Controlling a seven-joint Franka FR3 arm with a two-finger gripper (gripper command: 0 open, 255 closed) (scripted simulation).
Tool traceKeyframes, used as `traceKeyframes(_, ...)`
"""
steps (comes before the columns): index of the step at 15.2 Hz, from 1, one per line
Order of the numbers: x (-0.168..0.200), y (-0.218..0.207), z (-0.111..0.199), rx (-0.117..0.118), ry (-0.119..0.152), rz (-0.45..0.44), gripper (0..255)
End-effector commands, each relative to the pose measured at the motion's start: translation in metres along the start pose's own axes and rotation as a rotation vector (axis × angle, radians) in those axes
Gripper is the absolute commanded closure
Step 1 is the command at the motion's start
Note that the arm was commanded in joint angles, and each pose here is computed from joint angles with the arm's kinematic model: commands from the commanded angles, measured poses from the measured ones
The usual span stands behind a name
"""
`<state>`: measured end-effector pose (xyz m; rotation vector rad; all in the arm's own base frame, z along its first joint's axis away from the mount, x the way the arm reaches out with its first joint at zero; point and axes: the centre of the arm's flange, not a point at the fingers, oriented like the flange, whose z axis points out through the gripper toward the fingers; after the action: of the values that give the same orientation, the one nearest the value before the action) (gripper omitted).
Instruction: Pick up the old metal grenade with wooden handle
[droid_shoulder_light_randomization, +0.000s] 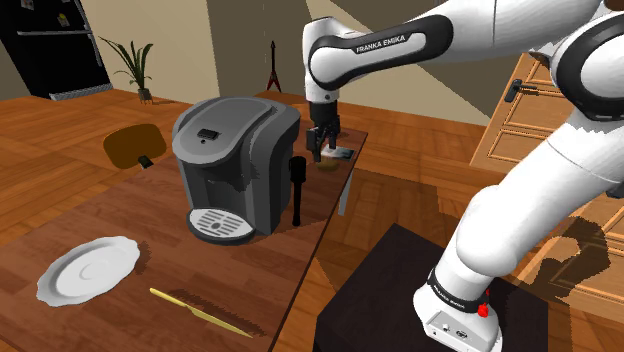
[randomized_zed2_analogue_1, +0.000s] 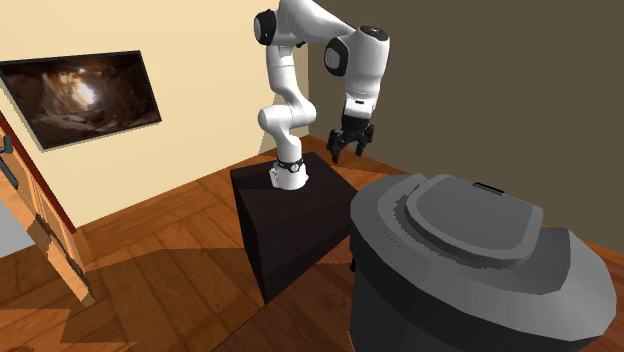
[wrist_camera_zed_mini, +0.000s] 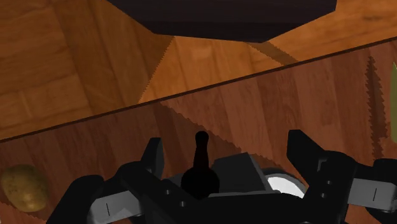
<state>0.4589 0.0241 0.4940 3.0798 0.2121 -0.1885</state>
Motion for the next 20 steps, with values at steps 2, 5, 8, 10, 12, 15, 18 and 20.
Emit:
traceKeyframes(2, 0.039, 0.006, 0.009, -0.011, -0.011, -0.012, 0)
traceKeyframes(5, 0.079, 0.009, 0.021, -0.021, -0.023, -0.024, 0)
traceKeyframes(8, 0.118, 0.012, 0.032, -0.032, -0.035, -0.036, 0)
traceKeyframes(10, 0.14, 0.014, 0.039, -0.037, -0.041, -0.042, 0)
traceKeyframes(12, 0.141, 0.014, 0.049, -0.037, -0.041, -0.042, 0)
traceKeyframes(15, 0.143, 0.013, 0.065, -0.037, -0.041, -0.042, 0)
traceKeyframes(18, 0.145, 0.012, 0.079, -0.037, -0.041, -0.042, 0)
traceKeyframes(20, 0.139, 0.01, 0.089, -0.037, -0.041, -0.042, 255)
